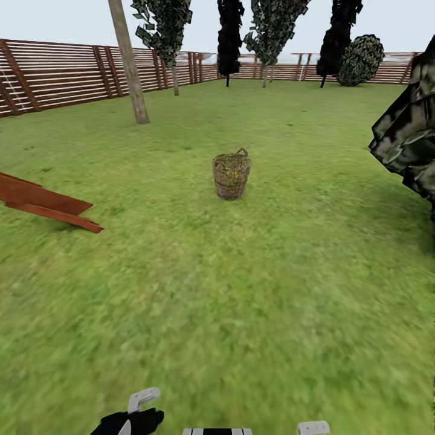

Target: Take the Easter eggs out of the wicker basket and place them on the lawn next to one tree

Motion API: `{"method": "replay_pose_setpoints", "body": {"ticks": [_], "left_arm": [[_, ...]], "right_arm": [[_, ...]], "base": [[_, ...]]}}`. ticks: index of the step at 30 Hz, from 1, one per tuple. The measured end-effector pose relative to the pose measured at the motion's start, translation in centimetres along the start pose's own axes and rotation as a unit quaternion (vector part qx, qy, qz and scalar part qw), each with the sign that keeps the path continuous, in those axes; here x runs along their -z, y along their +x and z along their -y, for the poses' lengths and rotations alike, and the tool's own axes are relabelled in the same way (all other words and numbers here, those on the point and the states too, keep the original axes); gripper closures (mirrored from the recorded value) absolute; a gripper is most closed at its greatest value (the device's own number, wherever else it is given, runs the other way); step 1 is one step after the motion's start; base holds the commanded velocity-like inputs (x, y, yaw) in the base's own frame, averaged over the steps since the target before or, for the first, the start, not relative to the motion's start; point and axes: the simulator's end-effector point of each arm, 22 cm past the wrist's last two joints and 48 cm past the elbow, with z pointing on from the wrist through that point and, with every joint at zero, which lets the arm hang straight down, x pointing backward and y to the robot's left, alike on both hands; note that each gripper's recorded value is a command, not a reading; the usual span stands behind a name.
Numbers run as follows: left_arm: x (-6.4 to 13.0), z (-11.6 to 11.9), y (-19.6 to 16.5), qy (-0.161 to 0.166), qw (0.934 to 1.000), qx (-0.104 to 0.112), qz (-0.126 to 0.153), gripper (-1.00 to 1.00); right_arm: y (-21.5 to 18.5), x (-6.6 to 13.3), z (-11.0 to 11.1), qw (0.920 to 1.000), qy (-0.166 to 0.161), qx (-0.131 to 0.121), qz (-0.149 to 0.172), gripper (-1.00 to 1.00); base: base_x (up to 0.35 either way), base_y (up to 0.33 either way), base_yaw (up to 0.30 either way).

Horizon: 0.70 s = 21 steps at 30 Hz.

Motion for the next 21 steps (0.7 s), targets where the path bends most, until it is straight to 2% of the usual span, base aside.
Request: {"method": "replay_pose_setpoints", "body": {"ticks": [7, 16, 21], "left_arm": [[0.1, 0.0, -0.1, 0.000, 1.0000, 0.000, 0.002, -1.00], [0.1, 0.0, -0.2, 0.000, 1.0000, 0.000, 0.002, -1.00], [0.1, 0.1, -0.2, 0.001, 1.0000, 0.000, 0.002, -1.00]], "right_arm": [[-0.5, 0.0, 0.0, 1.0000, 0.000, 0.000, 0.009, -1.00], [-0.4, 0.0, -0.1, 1.0000, -0.001, 0.000, 0.009, -1.00], [1.0, 0.1, -0.3, 1.0000, -0.003, 0.003, -0.006, -1.00]], "base": [[0.328, 0.000, -0.240], [0.328, 0.000, -0.014], [0.328, 0.000, 0.000]]}}
